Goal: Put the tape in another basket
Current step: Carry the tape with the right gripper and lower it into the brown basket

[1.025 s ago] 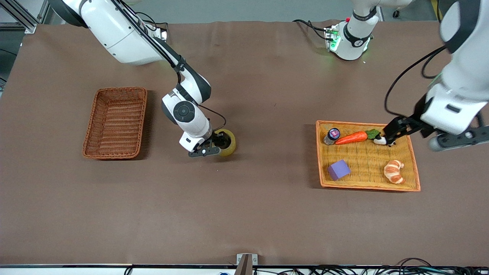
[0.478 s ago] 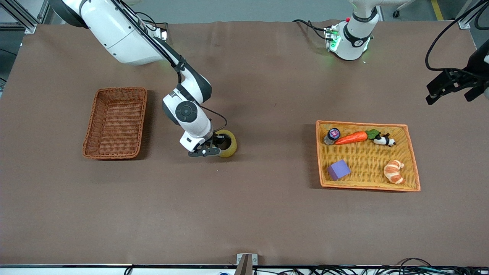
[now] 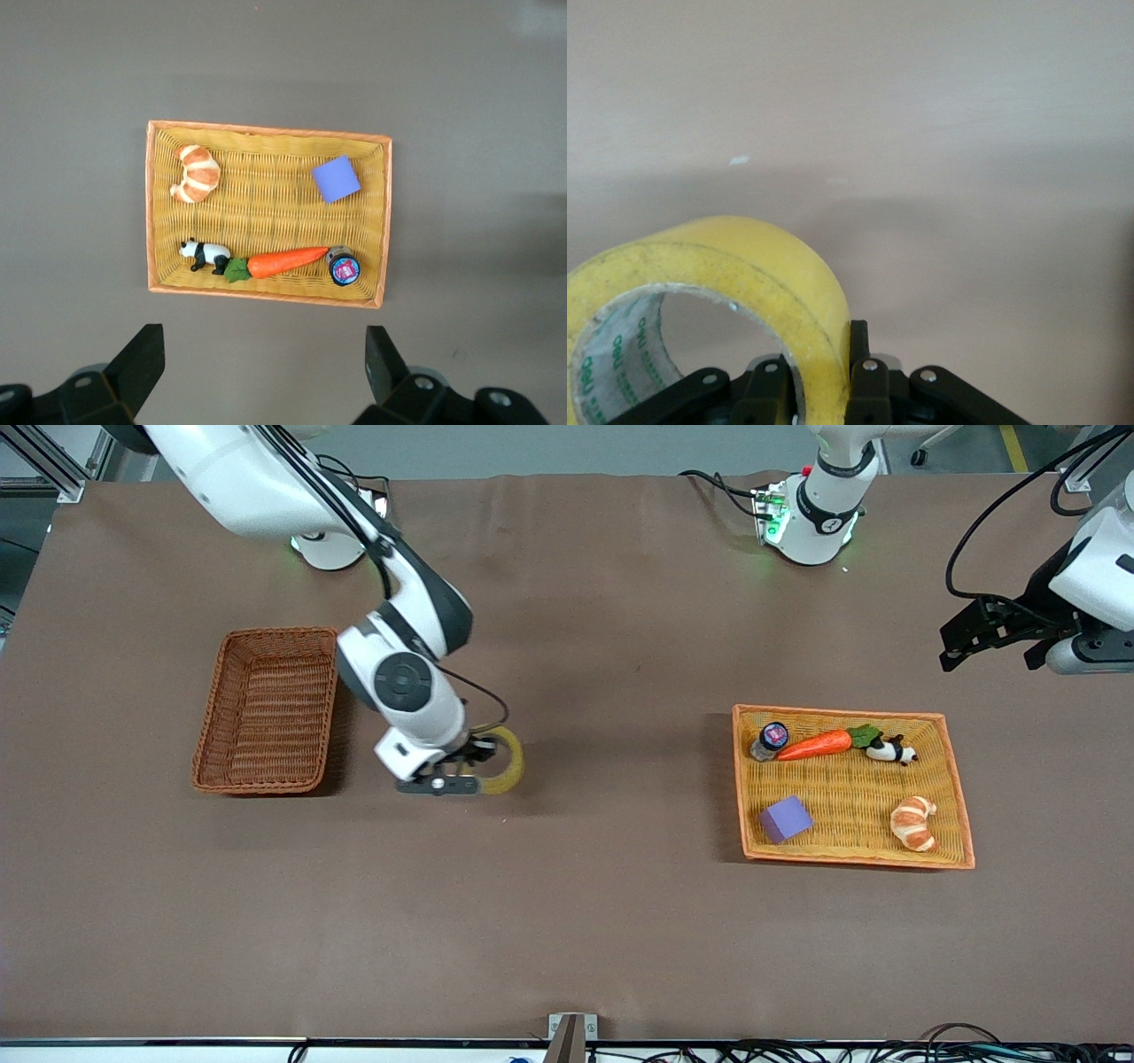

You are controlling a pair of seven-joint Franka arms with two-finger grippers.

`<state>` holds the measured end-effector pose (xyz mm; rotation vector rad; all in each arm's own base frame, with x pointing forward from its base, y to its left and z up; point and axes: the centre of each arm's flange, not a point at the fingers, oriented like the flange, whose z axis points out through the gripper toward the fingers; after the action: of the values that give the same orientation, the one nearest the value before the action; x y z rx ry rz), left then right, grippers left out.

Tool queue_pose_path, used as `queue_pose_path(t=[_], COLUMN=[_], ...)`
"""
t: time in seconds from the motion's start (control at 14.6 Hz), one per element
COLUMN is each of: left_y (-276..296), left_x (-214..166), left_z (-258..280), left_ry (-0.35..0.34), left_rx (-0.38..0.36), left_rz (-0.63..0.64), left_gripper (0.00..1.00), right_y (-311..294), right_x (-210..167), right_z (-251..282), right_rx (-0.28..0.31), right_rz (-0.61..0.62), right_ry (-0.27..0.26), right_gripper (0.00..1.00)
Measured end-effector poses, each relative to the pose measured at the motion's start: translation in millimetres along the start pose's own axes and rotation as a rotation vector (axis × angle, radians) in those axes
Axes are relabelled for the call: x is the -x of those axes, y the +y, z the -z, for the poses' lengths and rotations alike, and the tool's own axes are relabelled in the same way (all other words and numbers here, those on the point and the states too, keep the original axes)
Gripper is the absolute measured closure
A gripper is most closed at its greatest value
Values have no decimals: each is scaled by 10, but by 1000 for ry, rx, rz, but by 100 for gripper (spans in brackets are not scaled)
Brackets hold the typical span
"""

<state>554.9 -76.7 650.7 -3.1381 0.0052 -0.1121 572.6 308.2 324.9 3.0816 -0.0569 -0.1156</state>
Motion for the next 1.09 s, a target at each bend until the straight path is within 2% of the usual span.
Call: queue_pose_path(t=[0.14, 0.27, 0.41, 0.61, 0.89, 1.09], left_y=[-1, -8, -5, -53, -44, -70], left_x=[-12, -44, -84, -96, -43, -45], left_z=[10, -50, -68, 95, 178, 173], left_ry=[3, -7, -3, 31, 25, 22], left_rx=[1, 1, 4, 7, 5, 5], left_rz=[0, 1, 1, -1, -9, -5], left_gripper=[0, 0, 0, 0, 0, 0], right_y=[666, 1424, 2240, 3211, 3821, 3842], right_x=[-79, -163, -183, -16, 442, 809], right_z=[460, 697, 686, 447, -208, -736], right_rx=[62, 85, 80, 38, 5, 1], right_rz=[47, 126, 214, 297, 371, 380], right_ry=[-25, -39, -73, -119, -74, -22], right_gripper=[79, 79, 79, 79, 79, 79])
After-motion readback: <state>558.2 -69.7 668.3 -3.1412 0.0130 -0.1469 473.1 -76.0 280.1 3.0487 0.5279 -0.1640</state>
